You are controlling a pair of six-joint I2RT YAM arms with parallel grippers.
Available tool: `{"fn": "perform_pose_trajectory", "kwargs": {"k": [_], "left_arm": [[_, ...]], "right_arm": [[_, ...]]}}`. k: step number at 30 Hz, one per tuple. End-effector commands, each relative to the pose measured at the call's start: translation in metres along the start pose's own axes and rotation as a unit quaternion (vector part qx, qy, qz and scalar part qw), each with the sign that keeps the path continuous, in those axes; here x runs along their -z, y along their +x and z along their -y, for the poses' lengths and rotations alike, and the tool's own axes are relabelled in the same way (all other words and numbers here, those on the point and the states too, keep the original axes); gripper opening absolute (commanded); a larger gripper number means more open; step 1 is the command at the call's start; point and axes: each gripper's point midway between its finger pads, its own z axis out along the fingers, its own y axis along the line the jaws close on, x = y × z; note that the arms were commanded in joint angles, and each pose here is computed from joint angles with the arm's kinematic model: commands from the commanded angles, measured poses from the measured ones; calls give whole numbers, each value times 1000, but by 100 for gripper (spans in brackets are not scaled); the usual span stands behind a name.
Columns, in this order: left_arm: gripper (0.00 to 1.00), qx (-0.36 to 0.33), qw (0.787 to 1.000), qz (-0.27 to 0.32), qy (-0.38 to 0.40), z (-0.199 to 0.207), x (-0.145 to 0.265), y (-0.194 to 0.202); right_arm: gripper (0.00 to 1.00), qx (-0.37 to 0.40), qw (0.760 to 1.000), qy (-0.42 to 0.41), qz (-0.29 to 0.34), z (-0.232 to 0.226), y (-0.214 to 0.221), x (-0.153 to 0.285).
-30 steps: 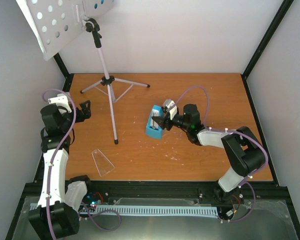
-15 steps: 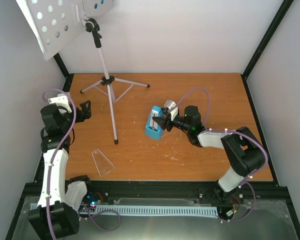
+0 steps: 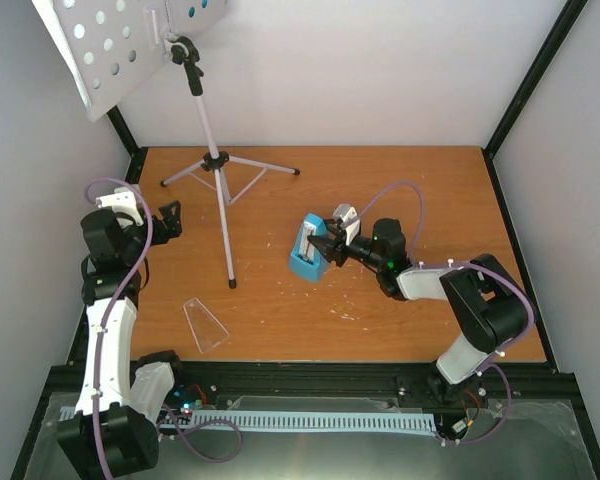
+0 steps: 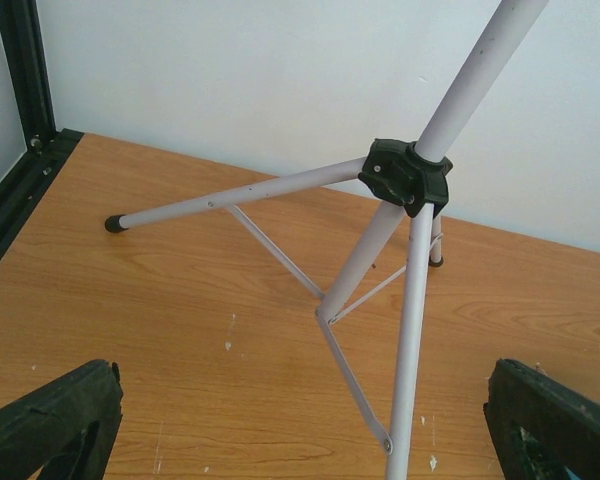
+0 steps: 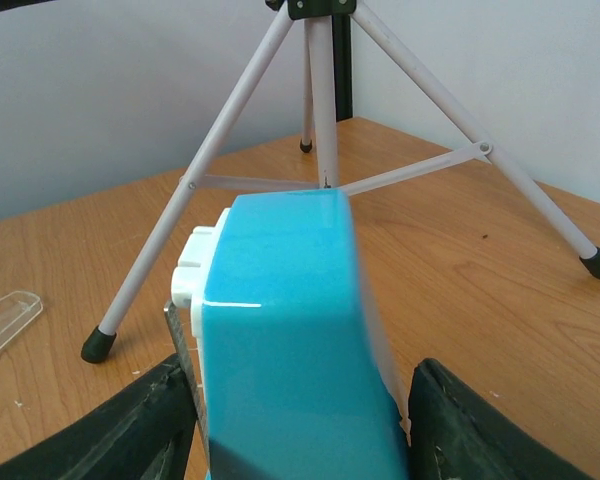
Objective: Pack up the instrument practice props
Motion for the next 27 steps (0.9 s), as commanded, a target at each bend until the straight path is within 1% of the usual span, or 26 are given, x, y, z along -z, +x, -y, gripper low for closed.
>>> {"fn": "perform_pose_trajectory", "kwargs": {"k": [1, 11, 14, 23, 25, 27], "left_arm": [[99, -23, 999, 26, 0, 4, 9, -13], [99, -27, 999, 24, -14, -1, 7, -12], [99, -31, 999, 22, -10, 0, 6, -11], [99, -46, 999, 21, 5, 3, 2, -8], [99, -50, 999, 19, 6, 3, 1, -6], [99, -53, 998, 21, 7, 3, 1, -6]], "right_arm": [[56, -8, 1000, -8, 22, -2, -5, 1], [55, -29, 999, 2, 15, 1, -5, 0], [56, -38, 999, -2, 1, 2, -3, -3], [65, -31, 999, 2, -15, 5, -10, -6], [69, -34, 999, -6, -14, 3, -16, -7], [76, -31, 999, -13, -8, 0, -22, -6]]}}
